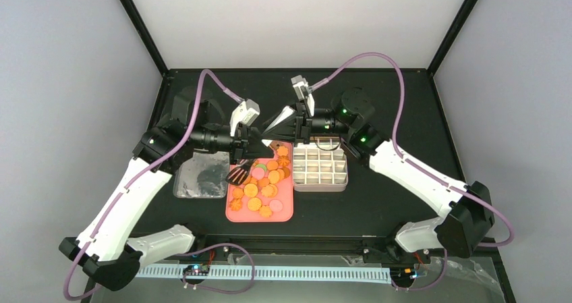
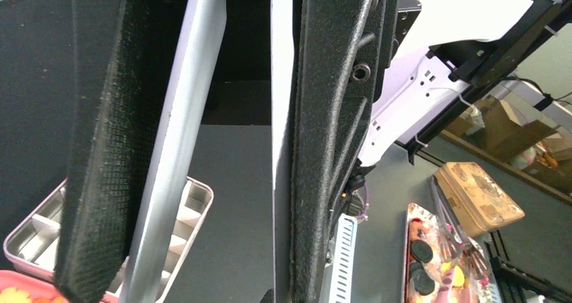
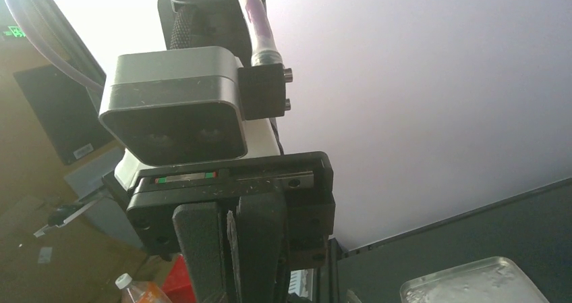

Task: Pack the cookies
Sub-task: Pass from the left arm to the right, then pick up the fake cookies from the plate.

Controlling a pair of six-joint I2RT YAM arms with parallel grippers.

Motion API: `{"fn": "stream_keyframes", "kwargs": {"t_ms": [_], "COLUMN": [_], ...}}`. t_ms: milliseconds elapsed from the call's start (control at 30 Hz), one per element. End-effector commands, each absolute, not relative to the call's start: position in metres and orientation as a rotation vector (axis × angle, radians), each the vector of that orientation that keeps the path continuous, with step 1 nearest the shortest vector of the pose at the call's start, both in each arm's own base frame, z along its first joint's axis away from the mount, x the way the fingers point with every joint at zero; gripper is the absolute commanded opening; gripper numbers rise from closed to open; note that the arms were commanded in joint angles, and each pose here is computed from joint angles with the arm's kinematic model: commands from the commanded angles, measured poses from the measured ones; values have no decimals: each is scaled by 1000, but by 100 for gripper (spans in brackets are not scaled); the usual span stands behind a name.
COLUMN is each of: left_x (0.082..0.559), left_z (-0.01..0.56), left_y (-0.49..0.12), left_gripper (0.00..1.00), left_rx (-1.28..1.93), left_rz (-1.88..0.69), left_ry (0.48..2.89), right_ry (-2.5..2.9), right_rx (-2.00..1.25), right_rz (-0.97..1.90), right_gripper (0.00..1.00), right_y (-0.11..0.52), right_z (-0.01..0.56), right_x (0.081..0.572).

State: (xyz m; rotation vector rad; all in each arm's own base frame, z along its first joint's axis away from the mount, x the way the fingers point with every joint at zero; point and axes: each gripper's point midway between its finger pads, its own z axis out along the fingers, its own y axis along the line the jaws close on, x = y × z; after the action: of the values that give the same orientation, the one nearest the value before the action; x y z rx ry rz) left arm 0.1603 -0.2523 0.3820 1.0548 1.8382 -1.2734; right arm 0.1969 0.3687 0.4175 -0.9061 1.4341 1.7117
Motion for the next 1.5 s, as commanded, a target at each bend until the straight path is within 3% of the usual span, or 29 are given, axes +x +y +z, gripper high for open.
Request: {"fn": "stream_keyframes", "kwargs": {"t_ms": [0,267,467,633,800,900,1133,1467], "left_x": [153,152,152,155,157,161,196,249], "left_z": [417,412,403,402,396,382,343,226], "left_y": [-257,-254,-253,-249,-237,-222,-164,-66], "left_gripper": [3,5,8,39,80,98,99,99], "left_rx": [1121,1154,1182,1179,1198,1212,1126,912], "left_rz": [-1271,-1217,-1184,-1143,-1064,-973,-720,-419], "left_ry": [1644,1640,1653,1676,1741,1787,1942,2307], "right_ry": [1521,1520,1528,1570,1654,1683,1734,1770], "right_rx": [-890,-960,-993,-937,-892,-873,-828,-841], "right_rz": [1726,1740,1707,1593,1424,1357,1265,1041], "right_gripper": [45,42,30,28,26,26,27,27], "right_y": [386,389,384,377,371,367,365,396], "right_z": [403,400,397,395,379,372,351,314], "right_x": [204,196,194,207,224,230,244,252]}}
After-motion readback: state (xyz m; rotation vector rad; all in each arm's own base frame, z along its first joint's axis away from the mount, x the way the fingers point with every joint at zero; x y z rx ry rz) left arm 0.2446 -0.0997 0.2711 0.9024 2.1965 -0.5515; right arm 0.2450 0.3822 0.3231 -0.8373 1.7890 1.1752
